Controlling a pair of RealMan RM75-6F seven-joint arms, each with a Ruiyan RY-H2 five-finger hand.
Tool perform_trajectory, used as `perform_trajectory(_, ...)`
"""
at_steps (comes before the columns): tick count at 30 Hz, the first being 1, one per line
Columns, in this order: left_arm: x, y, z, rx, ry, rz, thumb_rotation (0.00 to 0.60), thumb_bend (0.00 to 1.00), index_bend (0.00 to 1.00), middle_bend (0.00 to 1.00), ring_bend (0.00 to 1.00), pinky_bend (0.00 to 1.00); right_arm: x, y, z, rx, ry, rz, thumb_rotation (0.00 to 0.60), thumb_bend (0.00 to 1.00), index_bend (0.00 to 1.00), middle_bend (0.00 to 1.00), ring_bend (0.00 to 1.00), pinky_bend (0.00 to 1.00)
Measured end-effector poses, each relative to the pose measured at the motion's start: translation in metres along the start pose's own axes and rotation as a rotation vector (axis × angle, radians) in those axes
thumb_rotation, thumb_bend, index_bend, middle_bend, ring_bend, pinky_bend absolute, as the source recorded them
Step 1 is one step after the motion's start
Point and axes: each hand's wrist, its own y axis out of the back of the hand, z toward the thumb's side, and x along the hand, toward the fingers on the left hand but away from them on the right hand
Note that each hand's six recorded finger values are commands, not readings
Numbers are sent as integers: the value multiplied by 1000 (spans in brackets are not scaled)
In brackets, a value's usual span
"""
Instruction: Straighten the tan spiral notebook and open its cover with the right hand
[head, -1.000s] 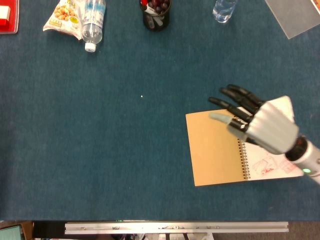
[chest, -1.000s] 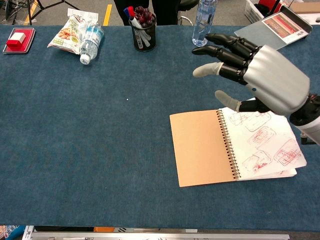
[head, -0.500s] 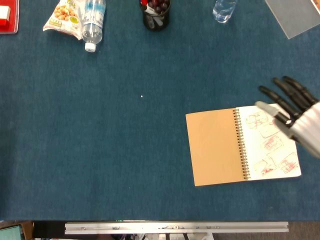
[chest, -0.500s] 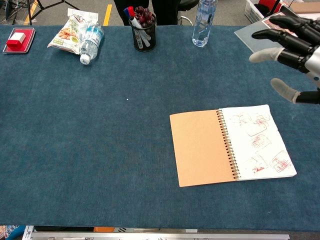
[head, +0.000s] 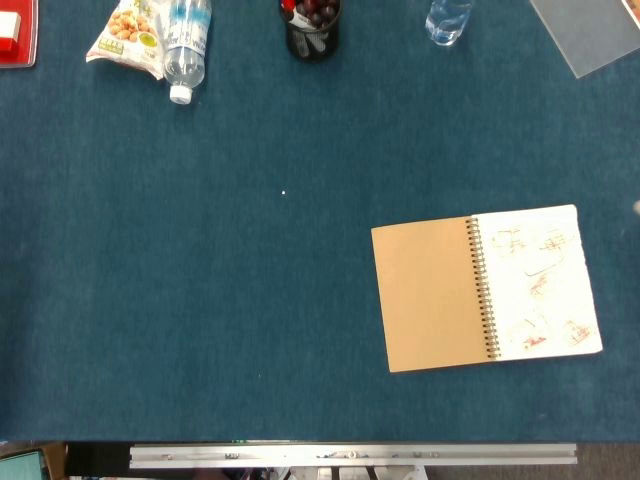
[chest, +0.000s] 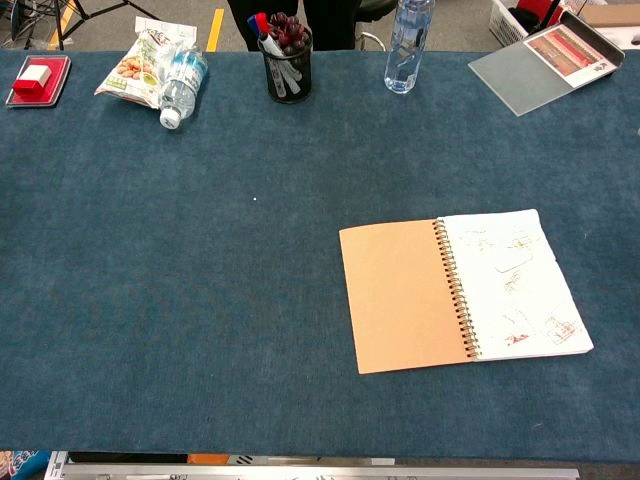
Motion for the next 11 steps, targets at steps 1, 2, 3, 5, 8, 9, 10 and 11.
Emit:
perform_trajectory(1, 0, 0, 0, -1, -2, 1, 600, 358, 263, 70, 108, 279, 4, -1, -3, -2, -20, 6, 600, 336, 300, 178, 39, 158)
perform_trajectory(2, 1, 1, 1, -2, -2, 1, 600, 358, 263, 70, 108, 279, 9, -2, -7, -5, -48, 12, 600, 336, 300, 178, 39, 158)
perform_trajectory(3, 1, 1, 1, -3, -3, 1, 600, 358, 263, 70, 108, 279, 13, -3, -10, -8, -71, 15, 600, 336, 300, 178, 39, 158)
perform_trajectory(5, 2, 3, 2, -6, -4, 5, 600, 358, 263, 70, 108, 279, 22, -4, -18, -21, -128, 20, 600, 337, 301, 178, 39, 158)
perform_trajectory(8, 5, 4, 4, -7, -7, 8, 600, 357, 264, 70, 108, 279, 36, -5, -31, -36, -207, 18, 600, 336, 300, 178, 39, 158)
perform_trajectory(9, 6, 4, 4, -6, -9, 7, 600, 357, 264, 70, 108, 279, 39, -4, -34, -39, -223, 14, 600, 336, 300, 178, 39, 158)
perform_trajectory(10, 7, 4, 5, -2, -11, 6, 600, 357, 264, 70, 108, 279, 41, -4, -36, -42, -235, 12, 600, 336, 301, 178, 39, 158)
perform_trajectory(11, 7, 3, 6, 0, -13, 4, 600, 357, 264, 70, 108, 279, 43, -4, -39, -45, -246, 10, 600, 336, 300, 178, 39, 158)
